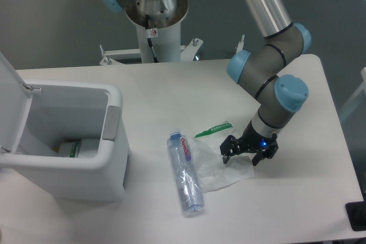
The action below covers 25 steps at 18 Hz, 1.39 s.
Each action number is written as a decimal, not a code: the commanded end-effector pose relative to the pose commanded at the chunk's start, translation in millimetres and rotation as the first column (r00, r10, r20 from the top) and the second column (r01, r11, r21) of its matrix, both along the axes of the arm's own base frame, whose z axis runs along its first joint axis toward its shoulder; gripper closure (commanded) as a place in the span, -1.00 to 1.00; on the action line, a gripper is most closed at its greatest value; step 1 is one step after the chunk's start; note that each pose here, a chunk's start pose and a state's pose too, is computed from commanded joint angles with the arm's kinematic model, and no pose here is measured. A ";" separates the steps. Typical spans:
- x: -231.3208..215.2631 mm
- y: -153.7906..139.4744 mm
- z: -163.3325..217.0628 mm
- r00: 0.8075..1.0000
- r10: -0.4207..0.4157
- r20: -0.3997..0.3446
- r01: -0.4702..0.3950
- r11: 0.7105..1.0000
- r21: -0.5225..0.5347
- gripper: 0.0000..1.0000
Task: Place the trash in the trash can
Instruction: 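Position the gripper over the bag's green-strip edge and descend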
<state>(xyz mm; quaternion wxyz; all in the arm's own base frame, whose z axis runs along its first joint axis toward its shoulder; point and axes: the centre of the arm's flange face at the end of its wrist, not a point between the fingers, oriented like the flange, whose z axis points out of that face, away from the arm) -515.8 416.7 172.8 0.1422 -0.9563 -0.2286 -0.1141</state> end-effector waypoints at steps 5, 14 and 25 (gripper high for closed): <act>1.9 1.3 2.2 1.000 -0.003 -0.001 0.003 1.000 0.001 -1.00; 9.6 8.4 0.4 1.000 -0.018 0.001 0.018 1.000 -0.002 -0.82; 11.3 0.6 2.8 1.000 -0.015 0.004 0.015 1.000 0.002 -0.14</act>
